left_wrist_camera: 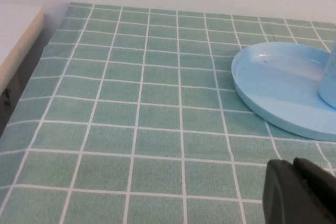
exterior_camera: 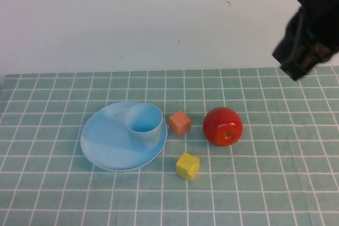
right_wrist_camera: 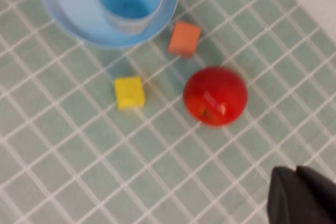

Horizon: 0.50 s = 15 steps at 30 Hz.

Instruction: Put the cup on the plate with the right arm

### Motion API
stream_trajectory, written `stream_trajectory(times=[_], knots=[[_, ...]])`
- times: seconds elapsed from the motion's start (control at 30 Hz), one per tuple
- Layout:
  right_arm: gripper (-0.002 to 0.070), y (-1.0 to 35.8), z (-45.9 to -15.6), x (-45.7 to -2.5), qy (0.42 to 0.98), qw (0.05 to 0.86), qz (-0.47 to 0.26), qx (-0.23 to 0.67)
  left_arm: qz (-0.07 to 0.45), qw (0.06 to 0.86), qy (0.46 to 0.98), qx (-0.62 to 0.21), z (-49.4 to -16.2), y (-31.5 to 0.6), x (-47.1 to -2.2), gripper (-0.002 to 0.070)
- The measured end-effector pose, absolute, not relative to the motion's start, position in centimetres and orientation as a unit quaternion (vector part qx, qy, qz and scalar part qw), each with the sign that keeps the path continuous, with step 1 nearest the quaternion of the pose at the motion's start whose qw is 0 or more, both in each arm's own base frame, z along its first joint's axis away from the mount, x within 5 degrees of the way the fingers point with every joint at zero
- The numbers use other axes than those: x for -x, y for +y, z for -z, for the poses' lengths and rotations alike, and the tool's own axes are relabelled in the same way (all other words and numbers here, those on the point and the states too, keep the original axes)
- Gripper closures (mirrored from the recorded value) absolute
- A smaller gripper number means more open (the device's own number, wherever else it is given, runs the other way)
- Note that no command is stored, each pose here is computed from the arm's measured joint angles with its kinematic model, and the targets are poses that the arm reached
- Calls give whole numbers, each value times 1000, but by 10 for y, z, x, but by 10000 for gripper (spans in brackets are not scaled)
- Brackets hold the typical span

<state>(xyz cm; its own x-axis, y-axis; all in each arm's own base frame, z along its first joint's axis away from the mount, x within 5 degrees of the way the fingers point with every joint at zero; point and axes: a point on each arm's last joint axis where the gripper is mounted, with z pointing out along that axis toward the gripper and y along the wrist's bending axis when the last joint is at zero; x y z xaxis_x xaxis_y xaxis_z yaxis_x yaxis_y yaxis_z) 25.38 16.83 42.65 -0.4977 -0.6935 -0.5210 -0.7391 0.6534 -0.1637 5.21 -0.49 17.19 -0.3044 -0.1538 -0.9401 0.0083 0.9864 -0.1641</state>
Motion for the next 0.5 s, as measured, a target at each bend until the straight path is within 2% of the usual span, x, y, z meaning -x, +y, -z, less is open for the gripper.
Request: stream_trajectory(times=[0.33, 0.5], knots=[[678, 102, -408, -150, 879, 284, -66, 377, 69, 588, 805, 45, -172, -5, -52, 678], [678, 83, -406, -103, 875, 298, -131, 359, 69, 588, 805, 45, -172, -5, -52, 678]])
